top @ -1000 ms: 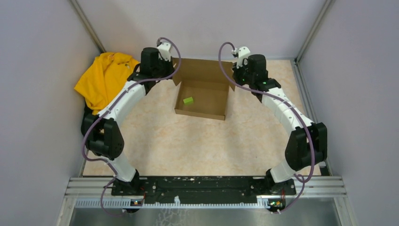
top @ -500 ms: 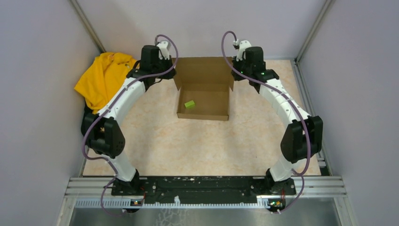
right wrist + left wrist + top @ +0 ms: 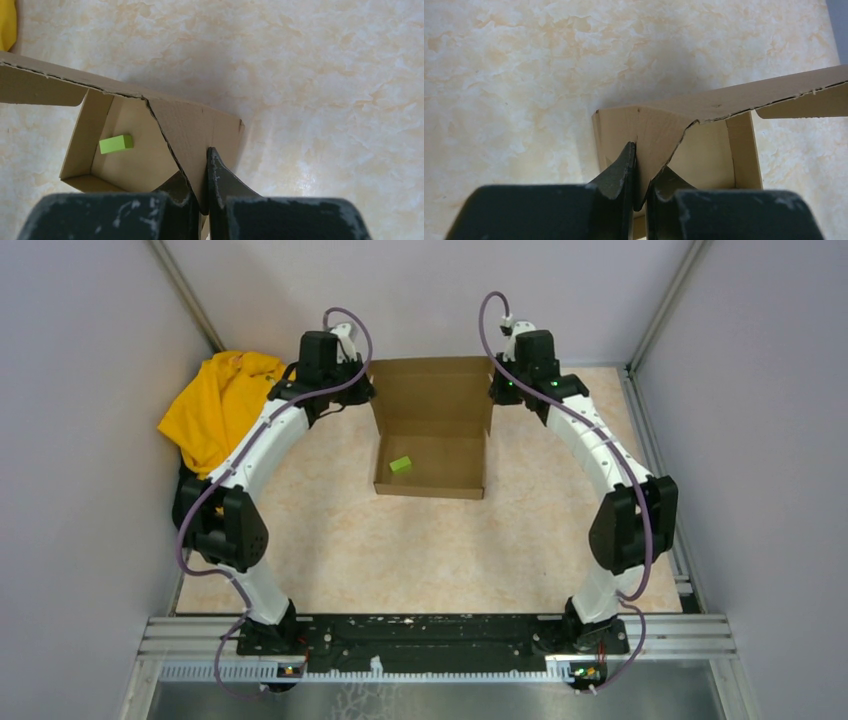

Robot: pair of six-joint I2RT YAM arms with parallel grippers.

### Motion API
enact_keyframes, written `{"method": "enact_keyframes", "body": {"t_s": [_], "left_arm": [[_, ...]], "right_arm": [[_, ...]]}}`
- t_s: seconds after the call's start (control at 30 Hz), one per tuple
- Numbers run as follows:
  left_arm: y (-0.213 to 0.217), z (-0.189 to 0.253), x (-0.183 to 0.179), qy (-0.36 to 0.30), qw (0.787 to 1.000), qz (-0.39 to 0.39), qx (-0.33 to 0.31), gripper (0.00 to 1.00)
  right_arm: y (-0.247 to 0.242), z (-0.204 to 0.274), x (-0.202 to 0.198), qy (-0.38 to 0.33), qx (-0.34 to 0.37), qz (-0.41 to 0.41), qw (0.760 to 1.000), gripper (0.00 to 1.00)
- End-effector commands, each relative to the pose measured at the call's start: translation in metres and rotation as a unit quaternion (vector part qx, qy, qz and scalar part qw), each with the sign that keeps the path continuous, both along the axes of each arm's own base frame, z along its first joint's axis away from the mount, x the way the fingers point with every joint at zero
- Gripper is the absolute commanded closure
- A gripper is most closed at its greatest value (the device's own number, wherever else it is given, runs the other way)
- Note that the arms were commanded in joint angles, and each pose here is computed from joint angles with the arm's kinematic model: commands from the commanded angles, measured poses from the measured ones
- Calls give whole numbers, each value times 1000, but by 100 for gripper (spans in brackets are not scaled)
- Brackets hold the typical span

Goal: Fold the paper box

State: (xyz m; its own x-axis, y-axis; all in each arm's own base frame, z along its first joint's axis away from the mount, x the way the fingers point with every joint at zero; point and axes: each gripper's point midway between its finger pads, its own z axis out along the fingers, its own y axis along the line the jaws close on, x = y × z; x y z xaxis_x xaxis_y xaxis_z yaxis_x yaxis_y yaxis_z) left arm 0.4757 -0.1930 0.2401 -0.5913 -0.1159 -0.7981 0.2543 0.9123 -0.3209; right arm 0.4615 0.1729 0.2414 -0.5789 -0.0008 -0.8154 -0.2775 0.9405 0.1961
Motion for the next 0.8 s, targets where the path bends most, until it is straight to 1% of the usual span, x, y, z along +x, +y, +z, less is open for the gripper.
{"method": "enact_keyframes", "body": {"t_s": [0.0,0.27,0.57,0.77], "left_arm": [[-15,1,-4,22,999,-7,-30,87],[-23,0,-7,27,999,-4,-37,87],[-30,-7,-13,31,999,-8,-35,87],[-28,-9,-16,31,999,-8,-31,88]], "right_arm": [[19,28,5,-12,59,-7,998,100],[23,27,6,2,86,-30,996,100],[30,29,5,-16,116,-60,991,100],[30,25,2,-25,122,-75,989,100]]}}
